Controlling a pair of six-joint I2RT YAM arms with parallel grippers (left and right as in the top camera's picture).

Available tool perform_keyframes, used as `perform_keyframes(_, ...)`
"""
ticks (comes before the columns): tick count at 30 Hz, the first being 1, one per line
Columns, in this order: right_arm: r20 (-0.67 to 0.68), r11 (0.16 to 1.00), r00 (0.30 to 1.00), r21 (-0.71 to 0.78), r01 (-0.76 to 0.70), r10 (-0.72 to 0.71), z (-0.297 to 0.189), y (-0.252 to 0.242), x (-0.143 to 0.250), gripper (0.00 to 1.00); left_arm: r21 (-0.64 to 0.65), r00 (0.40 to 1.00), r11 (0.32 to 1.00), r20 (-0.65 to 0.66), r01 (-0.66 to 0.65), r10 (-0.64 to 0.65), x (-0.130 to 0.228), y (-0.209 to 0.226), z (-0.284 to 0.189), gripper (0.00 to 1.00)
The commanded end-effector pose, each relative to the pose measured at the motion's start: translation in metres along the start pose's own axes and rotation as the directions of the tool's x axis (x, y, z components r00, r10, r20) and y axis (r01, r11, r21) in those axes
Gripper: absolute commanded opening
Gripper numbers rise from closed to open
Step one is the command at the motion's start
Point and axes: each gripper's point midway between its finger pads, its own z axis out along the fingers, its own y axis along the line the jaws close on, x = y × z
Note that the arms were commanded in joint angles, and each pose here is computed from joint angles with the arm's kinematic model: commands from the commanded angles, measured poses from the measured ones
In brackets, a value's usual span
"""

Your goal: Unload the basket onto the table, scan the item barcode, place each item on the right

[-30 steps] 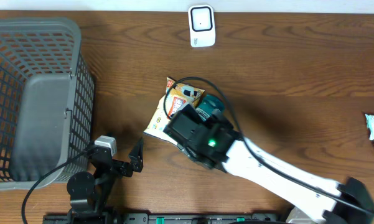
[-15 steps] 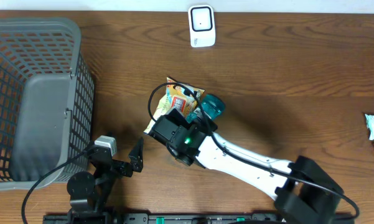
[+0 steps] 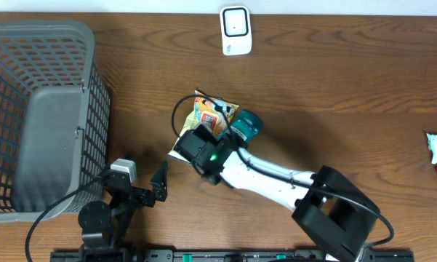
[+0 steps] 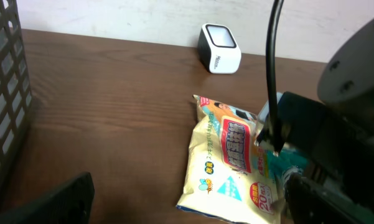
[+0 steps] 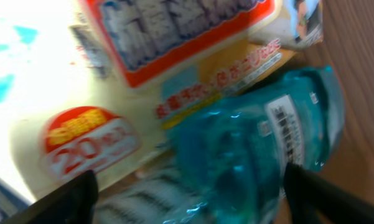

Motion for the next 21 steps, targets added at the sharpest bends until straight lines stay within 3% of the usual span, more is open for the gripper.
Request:
perform_keyframes(1, -0.023, 0.996, 0.996, 0.033, -0.085, 0.086, 0.009, -0.016, 0.005, 0.80, -0.011, 0.999, 1.000, -0.028, 0.018, -0.018, 0.011, 0.004, 0.002, 0.98)
perform_keyframes(5, -0.044, 0.990, 0.989, 0.008, -0.140, 0.140, 0.014, -0.023, 0.007, 0.65, -0.011, 0.999, 1.000, -0.028, 0.018, -0.018, 0.011, 0.004, 0.002, 0.98)
perform_keyframes(9, -0.057, 0.979, 0.978, 0.012, -0.202, 0.203, 0.019, -0.032, 0.009, 0.40, -0.011, 0.999, 1.000, -0.027, 0.018, -0.018, 0.011, 0.004, 0.002, 0.98)
perform_keyframes(11, -0.063, 0.976, 0.974, 0.005, -0.219, 0.219, 0.020, -0.033, 0.010, 0.37, -0.011, 0.999, 1.000, -0.027, 0.018, -0.018, 0.011, 0.004, 0.002, 0.98)
perform_keyframes(17, -0.056, 0.973, 0.972, -0.030, -0.230, 0.228, 0.016, -0.030, 0.002, 0.33, -0.011, 0.999, 1.000, -0.028, 0.018, -0.018, 0.011, 0.004, 0.002, 0.98)
perform_keyframes(21, -0.041, 0.965, 0.965, -0.032, -0.260, 0.258, 0.008, -0.035, -0.008, 0.47, -0.011, 0.999, 1.000, -0.028, 0.018, -0.018, 0.011, 0.004, 0.002, 0.98)
